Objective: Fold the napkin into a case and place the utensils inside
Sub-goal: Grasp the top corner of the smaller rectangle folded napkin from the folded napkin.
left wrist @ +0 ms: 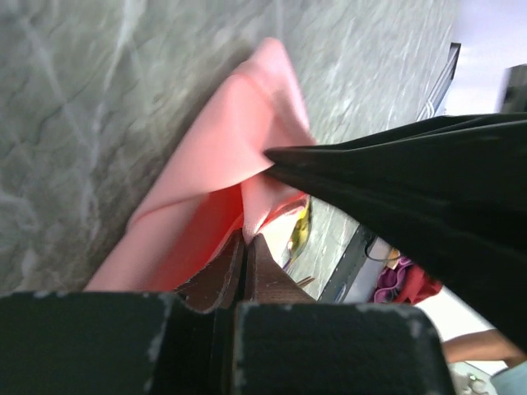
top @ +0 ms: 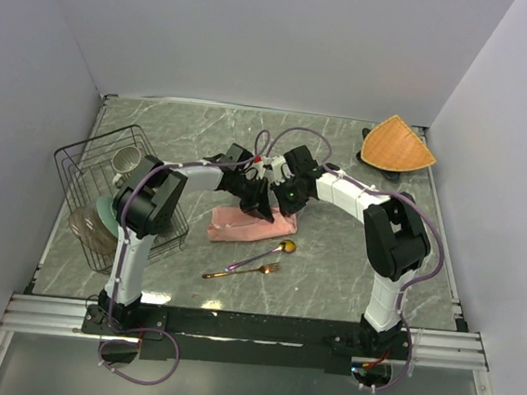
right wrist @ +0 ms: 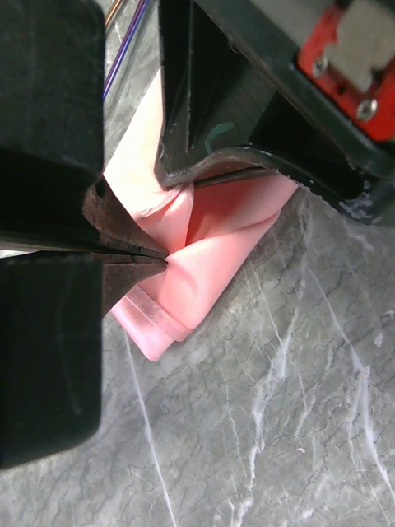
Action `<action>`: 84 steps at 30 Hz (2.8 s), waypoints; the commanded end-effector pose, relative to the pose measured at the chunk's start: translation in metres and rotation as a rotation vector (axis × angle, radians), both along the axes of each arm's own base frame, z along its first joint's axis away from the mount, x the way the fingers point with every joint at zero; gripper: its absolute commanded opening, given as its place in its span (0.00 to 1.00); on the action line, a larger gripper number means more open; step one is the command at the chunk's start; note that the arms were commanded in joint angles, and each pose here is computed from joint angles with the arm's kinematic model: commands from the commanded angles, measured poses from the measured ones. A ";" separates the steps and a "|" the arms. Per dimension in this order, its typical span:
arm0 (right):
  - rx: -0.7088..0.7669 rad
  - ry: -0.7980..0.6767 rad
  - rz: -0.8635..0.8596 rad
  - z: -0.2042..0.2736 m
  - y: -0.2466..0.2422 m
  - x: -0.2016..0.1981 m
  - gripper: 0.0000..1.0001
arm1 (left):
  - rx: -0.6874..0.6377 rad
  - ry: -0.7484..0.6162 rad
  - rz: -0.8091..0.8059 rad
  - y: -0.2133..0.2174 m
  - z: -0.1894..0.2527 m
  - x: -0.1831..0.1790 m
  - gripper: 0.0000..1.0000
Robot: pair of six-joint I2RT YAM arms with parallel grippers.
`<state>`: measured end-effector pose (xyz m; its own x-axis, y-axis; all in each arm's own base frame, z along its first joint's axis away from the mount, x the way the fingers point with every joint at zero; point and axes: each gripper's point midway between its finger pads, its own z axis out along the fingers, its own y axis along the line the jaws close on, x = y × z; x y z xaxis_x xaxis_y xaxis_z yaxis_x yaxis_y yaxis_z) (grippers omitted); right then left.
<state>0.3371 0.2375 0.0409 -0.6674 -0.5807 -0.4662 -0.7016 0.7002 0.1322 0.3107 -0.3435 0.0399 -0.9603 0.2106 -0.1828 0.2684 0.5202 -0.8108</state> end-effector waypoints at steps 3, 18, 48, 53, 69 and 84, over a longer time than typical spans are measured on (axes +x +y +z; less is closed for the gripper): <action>0.036 -0.048 0.001 0.022 0.000 0.007 0.00 | -0.025 -0.110 -0.007 -0.012 0.030 0.016 0.01; 0.112 -0.080 -0.031 0.045 -0.002 0.015 0.00 | 0.093 0.044 0.038 0.005 -0.032 0.013 0.01; 0.086 -0.061 -0.004 0.024 -0.008 0.013 0.00 | 0.028 -0.022 -0.018 -0.029 -0.003 0.032 0.01; 0.071 -0.071 -0.014 0.021 -0.011 0.018 0.00 | 0.061 0.003 -0.023 -0.024 -0.021 0.032 0.01; -0.002 0.028 -0.113 -0.019 -0.023 0.021 0.00 | -0.033 -0.053 -0.019 -0.027 0.013 0.044 0.09; 0.000 0.058 -0.140 -0.021 -0.028 0.028 0.00 | 0.005 -0.021 -0.036 0.007 0.021 0.025 0.34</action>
